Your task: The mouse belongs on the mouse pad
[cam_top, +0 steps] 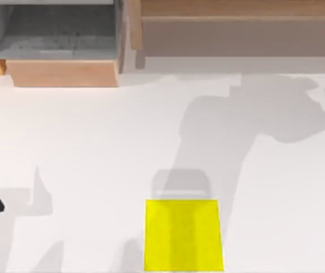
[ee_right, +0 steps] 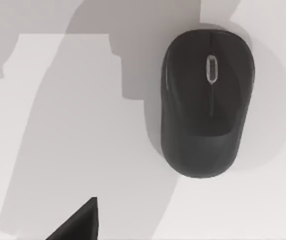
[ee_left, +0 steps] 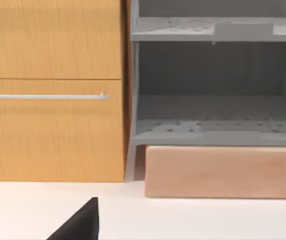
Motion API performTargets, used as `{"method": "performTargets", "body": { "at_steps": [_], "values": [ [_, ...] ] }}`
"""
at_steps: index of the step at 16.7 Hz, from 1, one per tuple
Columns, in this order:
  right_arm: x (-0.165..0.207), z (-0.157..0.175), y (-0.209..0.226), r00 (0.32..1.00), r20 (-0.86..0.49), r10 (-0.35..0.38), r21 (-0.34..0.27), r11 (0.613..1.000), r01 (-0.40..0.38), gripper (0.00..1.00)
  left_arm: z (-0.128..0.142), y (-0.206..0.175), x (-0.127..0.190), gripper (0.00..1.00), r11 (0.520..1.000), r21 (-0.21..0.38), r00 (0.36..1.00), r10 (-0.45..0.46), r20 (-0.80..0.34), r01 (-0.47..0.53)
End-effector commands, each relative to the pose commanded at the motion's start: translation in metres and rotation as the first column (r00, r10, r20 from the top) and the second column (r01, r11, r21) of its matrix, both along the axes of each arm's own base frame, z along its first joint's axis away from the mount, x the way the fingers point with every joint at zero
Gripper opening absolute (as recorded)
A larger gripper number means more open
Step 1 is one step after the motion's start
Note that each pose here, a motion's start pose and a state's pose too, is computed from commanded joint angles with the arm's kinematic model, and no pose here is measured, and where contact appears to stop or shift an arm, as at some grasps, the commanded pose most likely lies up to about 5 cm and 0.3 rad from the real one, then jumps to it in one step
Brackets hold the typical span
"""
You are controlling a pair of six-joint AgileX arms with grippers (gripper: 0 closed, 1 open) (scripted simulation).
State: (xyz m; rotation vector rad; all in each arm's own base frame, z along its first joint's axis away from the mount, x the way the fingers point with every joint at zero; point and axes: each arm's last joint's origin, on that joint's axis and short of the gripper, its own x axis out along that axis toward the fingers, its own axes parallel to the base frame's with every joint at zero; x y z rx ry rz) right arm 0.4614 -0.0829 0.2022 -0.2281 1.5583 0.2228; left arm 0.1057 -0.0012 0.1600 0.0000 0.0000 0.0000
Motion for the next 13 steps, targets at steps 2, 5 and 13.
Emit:
{"method": "performTargets", "body": {
  "at_steps": [2,5,13],
  "values": [
    [0.001,-0.005,0.001,1.0,-0.001,0.004,0.001,1.0,-0.004,1.0,0.0,0.0,0.0,1.0,1.0,0.0,1.0,0.0,0.0,0.0],
    [0.003,-0.033,0.002,1.0,-0.003,0.007,0.001,1.0,-0.007,1.0,0.0,0.0,0.0,1.0,1.0,0.0,1.0,0.0,0.0,0.0],
    [0.001,-0.1,0.002,1.0,0.0,0.007,0.001,1.0,-0.007,1.0,0.0,0.0,0.0,1.0,1.0,0.0,1.0,0.0,0.0,0.0]
  ]
}}
